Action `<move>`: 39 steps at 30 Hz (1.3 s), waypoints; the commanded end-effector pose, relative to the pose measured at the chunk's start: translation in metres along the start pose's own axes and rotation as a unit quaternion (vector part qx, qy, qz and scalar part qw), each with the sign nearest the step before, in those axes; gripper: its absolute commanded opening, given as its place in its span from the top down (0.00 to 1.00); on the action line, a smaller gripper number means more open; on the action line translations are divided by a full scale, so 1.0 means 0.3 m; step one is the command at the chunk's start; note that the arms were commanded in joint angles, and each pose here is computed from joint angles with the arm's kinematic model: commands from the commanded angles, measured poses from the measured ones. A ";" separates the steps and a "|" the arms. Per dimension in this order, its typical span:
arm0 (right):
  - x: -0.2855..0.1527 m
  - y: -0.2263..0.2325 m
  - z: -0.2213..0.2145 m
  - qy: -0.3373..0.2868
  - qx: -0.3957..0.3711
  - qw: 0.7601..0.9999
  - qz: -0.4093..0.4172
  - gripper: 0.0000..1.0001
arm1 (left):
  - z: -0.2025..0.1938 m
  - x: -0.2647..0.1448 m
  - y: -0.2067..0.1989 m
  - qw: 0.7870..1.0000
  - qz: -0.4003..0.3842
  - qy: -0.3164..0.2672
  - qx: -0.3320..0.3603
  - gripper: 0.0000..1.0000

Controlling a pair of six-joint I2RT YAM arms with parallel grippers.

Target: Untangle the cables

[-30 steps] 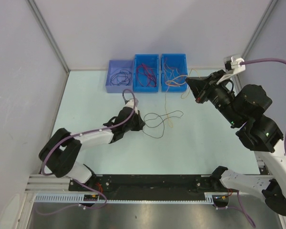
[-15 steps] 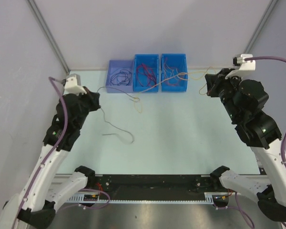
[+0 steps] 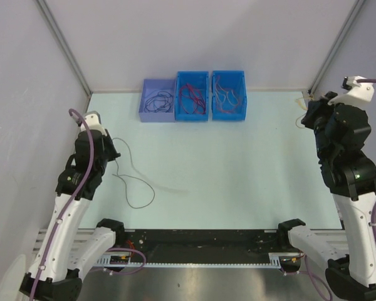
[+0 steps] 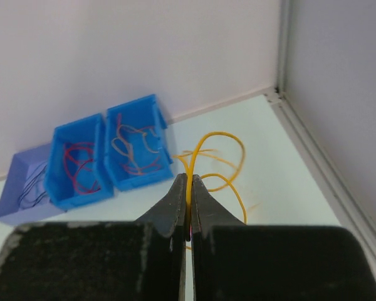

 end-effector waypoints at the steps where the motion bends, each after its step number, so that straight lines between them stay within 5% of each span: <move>1: -0.027 -0.122 0.021 -0.007 0.024 0.996 -0.081 1.00 | -0.010 0.010 0.069 0.999 0.041 0.006 0.001 1.00; 17: 0.076 0.138 -0.001 0.013 0.073 0.991 0.110 1.00 | -0.272 0.017 0.002 0.991 -0.068 0.109 -0.046 1.00; 27: 0.240 0.338 0.009 0.006 0.110 0.971 0.213 1.00 | -0.262 0.002 -0.037 0.988 -0.121 0.093 -0.033 1.00; 39: 0.439 0.414 0.170 -0.063 0.101 0.969 0.216 1.00 | -0.263 0.001 -0.049 0.986 -0.135 0.095 -0.034 1.00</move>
Point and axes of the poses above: each gripper's point midway between its finger pads, its own x axis out along the fingers, its own y axis along the line the jaws close on, z = x × y, the point moved 1 cm from there along -x, back along the fingers, and after that the axes turned 12 degrees about -x, right-handed, at the moved point
